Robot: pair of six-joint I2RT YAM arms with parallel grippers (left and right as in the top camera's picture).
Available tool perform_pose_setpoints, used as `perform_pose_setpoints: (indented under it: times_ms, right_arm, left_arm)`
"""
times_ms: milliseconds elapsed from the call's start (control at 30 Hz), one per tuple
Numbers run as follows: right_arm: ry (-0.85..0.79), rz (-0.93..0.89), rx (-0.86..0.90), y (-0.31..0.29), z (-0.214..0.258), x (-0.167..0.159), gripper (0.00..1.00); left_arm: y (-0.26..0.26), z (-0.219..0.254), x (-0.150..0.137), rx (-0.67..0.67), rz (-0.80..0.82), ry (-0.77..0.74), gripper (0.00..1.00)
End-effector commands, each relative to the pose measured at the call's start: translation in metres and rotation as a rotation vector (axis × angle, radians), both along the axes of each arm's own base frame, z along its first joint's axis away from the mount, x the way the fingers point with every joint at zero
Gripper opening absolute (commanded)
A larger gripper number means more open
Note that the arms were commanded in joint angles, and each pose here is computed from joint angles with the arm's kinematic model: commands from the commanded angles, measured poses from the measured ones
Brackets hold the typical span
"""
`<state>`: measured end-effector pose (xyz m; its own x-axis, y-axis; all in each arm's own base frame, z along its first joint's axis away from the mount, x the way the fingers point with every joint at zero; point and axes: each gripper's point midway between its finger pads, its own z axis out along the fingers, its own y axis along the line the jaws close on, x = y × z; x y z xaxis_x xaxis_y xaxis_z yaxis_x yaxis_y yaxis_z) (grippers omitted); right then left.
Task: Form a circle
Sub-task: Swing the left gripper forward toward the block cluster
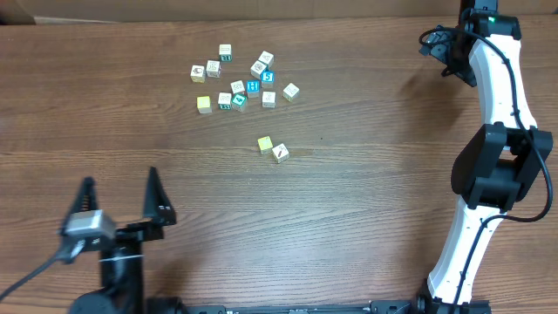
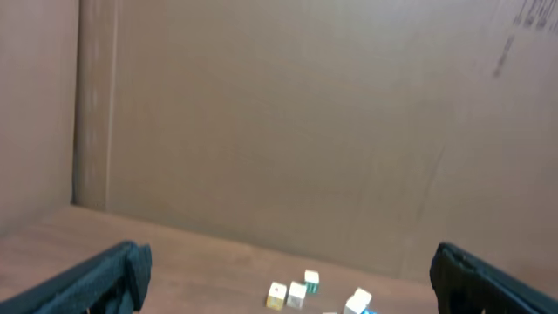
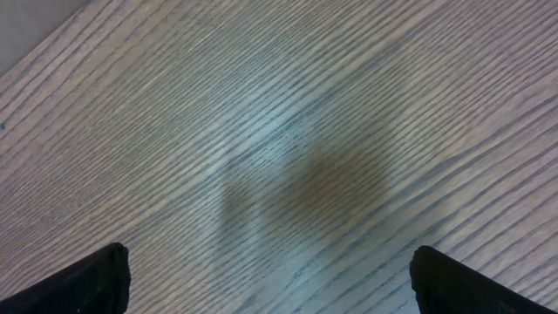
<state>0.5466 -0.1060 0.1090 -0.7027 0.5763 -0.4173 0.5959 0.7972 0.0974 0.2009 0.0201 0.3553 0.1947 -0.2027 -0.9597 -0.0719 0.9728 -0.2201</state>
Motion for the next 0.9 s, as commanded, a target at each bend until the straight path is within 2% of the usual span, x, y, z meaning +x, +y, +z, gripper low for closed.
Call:
perform_pose_setpoints:
  times_ms: [0,233,433,633,867]
  right_arm:
    - [-0.038,0.000,-0.013,0.000,0.018,0.003,1.00]
    - [-0.038,0.000,-0.013,0.000,0.018,0.003,1.00]
    - [-0.038,0.000,-0.013,0.000,0.018,0.003,1.00]
    - [-0.038,0.000,-0.013,0.000,0.018,0.003,1.00]
    - [-0.038,0.000,-0.013,0.000,0.018,0.003,1.00]
  left_arm:
    - [-0.004,0.048,0.000,0.000,-0.020,0.016,1.00]
    - [-0.031,0.115,0.041,0.052,-0.179,0.214,0.99]
    - [-0.040,0.134,0.089,0.047,-0.247,0.468,1.00]
    - [-0.038,0.083,0.143,0.049,-0.266,0.797,0.99]
    - [-0.042,0.001,0.208,-0.009,-0.305,1.029,1.00]
